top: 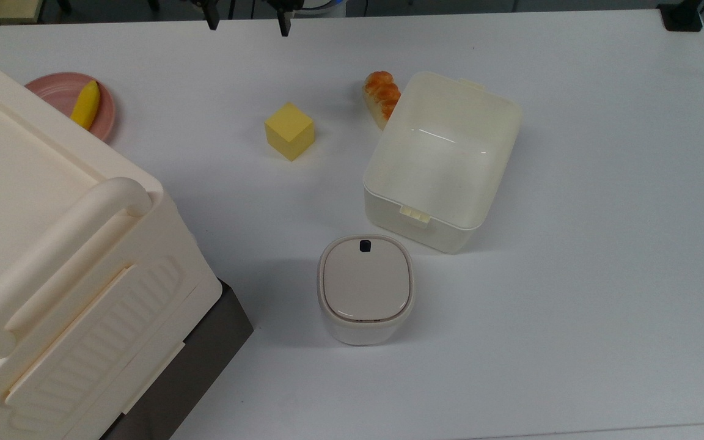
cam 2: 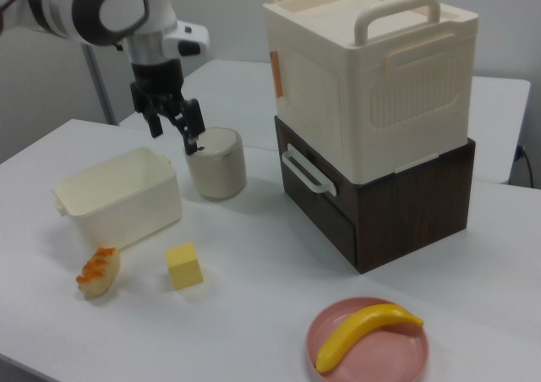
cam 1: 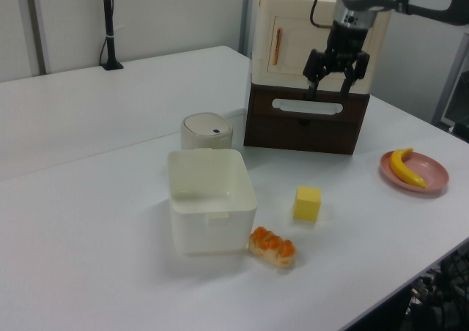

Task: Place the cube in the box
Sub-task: 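Move the gripper down over the yellow cube, then close the gripper on the yellow cube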

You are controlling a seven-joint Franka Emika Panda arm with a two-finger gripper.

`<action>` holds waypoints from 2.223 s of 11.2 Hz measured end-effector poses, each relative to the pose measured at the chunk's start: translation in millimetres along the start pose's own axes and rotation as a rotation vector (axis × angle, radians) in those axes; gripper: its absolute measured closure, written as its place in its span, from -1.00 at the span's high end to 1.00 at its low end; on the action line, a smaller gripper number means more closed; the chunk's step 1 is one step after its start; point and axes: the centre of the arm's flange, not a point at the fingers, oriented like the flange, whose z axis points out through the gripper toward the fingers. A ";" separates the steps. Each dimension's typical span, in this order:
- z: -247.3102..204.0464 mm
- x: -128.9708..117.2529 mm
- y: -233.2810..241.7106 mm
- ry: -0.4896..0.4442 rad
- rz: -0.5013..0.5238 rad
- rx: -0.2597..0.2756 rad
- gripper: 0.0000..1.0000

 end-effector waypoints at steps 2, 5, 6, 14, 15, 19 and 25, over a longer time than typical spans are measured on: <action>26.6 0.2 19.4 -0.023 0.035 -0.002 1.00; 70.5 -4.8 52.7 -0.046 0.094 -0.004 1.00; 85.9 -9.1 60.1 -0.062 0.101 -0.018 1.00; 160.6 -26.5 41.2 -0.076 0.469 -0.040 1.00; 173.7 -28.3 36.5 -0.071 0.507 -0.043 1.00; 243.3 -22.8 -6.9 -0.058 0.528 -0.102 1.00; 271.7 -16.5 -23.2 -0.016 0.484 -0.170 0.67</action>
